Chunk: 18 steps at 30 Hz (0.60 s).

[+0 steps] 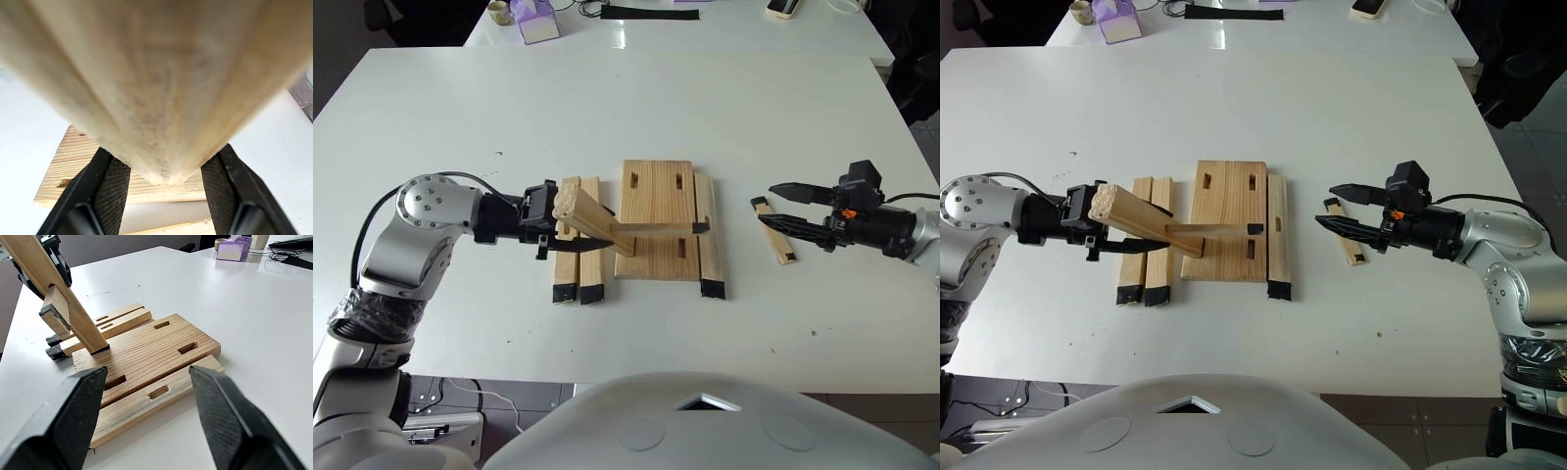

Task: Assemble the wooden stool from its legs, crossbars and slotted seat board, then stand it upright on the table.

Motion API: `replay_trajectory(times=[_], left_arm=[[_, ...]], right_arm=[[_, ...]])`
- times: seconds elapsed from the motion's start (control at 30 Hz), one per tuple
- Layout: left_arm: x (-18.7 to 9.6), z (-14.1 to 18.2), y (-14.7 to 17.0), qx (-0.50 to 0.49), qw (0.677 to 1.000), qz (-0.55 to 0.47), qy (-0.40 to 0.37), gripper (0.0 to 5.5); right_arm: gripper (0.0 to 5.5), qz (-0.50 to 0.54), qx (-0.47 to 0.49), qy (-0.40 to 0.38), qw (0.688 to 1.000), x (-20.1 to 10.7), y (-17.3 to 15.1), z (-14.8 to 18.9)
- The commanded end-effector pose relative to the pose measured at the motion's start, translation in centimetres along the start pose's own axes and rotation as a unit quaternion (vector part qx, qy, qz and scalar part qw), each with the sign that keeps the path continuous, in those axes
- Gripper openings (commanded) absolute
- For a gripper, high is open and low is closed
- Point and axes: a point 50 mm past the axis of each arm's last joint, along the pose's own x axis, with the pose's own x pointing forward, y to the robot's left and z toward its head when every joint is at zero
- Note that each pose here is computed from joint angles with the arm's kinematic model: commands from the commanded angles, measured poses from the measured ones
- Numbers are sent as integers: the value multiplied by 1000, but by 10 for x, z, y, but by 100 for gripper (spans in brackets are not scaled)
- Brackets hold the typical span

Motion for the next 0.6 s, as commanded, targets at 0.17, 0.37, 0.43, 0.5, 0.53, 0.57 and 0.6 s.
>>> replay_trajectory(times=[0.17, 0.37, 0.43, 0.5, 0.53, 0.57, 0.6], left_arm=[[-4, -27, 11, -32, 995, 30, 87, 317], [-21, -28, 0, -80, 988, 103, 79, 336], [-20, -25, -11, -126, 980, 145, 58, 336], [-16, -26, -31, -164, 971, 163, 65, 336], [-15, -25, -39, -183, 964, 185, 64, 336], [-14, -24, -43, -198, 952, 223, 62, 336], [-14, -24, -46, -214, 942, 251, 67, 336]], right_arm=[[309, -9, -8, -7, 1000, 5, 1, -3], [309, -15, -4, -6, 1000, 4, 6, -10], [309, -15, 8, -18, 1000, -3, 12, -10], [309, -20, 11, -17, 1000, -9, 17, -12], [309, -27, 13, -13, 999, -11, 18, -14], [309, -35, 15, -10, 999, -13, 19, -16], [309, -41, 23, -16, 999, -16, 20, -17]])
